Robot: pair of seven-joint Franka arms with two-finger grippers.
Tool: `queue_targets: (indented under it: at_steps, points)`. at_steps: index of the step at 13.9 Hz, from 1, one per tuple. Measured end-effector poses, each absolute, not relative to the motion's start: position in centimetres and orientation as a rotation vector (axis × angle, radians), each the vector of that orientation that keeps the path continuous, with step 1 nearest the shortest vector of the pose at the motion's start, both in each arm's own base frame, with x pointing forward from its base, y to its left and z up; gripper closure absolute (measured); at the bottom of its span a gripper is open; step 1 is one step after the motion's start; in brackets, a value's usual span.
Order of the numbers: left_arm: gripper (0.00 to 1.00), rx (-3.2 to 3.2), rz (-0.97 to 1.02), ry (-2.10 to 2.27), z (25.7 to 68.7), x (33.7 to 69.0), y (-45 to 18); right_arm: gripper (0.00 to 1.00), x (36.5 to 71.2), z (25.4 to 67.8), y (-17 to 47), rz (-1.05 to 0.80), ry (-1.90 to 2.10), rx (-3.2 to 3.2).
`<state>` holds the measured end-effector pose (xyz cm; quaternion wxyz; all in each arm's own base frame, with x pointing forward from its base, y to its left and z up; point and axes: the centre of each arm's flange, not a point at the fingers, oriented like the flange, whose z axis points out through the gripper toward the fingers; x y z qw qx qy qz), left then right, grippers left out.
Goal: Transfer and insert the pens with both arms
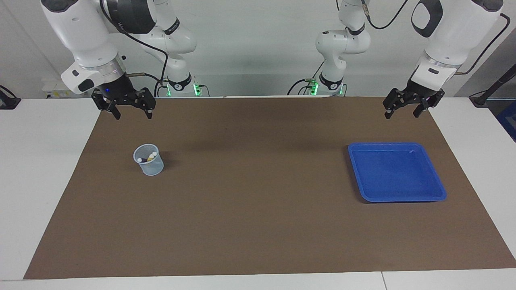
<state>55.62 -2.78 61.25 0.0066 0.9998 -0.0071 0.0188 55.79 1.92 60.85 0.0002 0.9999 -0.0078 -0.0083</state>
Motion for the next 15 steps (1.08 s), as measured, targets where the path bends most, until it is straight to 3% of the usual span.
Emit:
queue_targets:
  at_steps: [15]
  points:
    - [0.00,3.128,0.059,-0.021,61.25,55.63,-2.74,0.00,55.53,61.34,1.88,-0.014,-0.026,3.141]
